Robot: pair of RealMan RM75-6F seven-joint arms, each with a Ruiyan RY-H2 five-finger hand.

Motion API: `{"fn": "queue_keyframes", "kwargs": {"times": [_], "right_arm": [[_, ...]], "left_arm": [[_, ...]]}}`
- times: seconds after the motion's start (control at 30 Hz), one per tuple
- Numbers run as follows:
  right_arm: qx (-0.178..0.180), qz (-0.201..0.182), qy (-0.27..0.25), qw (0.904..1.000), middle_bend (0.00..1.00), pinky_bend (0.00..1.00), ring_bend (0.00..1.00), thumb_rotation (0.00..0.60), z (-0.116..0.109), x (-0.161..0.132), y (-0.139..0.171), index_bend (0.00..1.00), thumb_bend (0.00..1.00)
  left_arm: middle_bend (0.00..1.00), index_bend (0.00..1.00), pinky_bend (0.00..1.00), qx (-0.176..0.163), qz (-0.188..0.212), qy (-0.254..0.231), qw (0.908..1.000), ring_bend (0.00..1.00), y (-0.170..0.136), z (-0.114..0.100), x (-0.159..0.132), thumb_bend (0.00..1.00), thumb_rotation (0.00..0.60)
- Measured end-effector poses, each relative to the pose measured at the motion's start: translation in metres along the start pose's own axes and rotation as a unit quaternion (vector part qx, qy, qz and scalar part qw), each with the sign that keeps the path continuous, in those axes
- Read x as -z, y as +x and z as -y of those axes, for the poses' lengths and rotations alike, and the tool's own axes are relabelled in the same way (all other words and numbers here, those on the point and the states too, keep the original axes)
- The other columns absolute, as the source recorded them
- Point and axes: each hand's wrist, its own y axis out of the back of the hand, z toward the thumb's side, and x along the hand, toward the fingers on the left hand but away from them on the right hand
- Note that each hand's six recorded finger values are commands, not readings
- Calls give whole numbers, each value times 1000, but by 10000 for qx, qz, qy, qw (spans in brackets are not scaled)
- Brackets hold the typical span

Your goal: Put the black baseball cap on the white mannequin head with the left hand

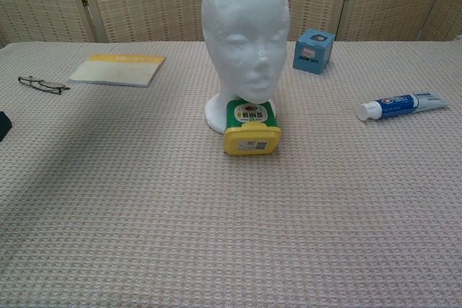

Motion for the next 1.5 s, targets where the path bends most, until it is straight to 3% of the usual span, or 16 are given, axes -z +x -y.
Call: {"fn": "queue_keyframes", "kwargs": {"times": [0.5,0.8,1.17,1.5], "right_arm": [[177,177,-87,9996,0,0,0,600,-12,12,-2,0,297],[198,224,-165,9994,0,0,0,600,-16,15,-3,0,297],[131,177,-287,9993,0,0,0,600,-18,17,-3,0,297],[113,64,-436,9990,0,0,0,600,-23,17,-1,0,297]], "left_arm": [[690,667,646,13,508,-191,9985,574,50,8,-51,490,600],[690,668,647,35,590,-320,9977,574,75,10,-74,490,600],[691,672,647,199,642,-382,9970,574,75,10,-109,489,600],[691,672,647,216,924,-354,9949,574,73,-2,-154,489,600]]}}
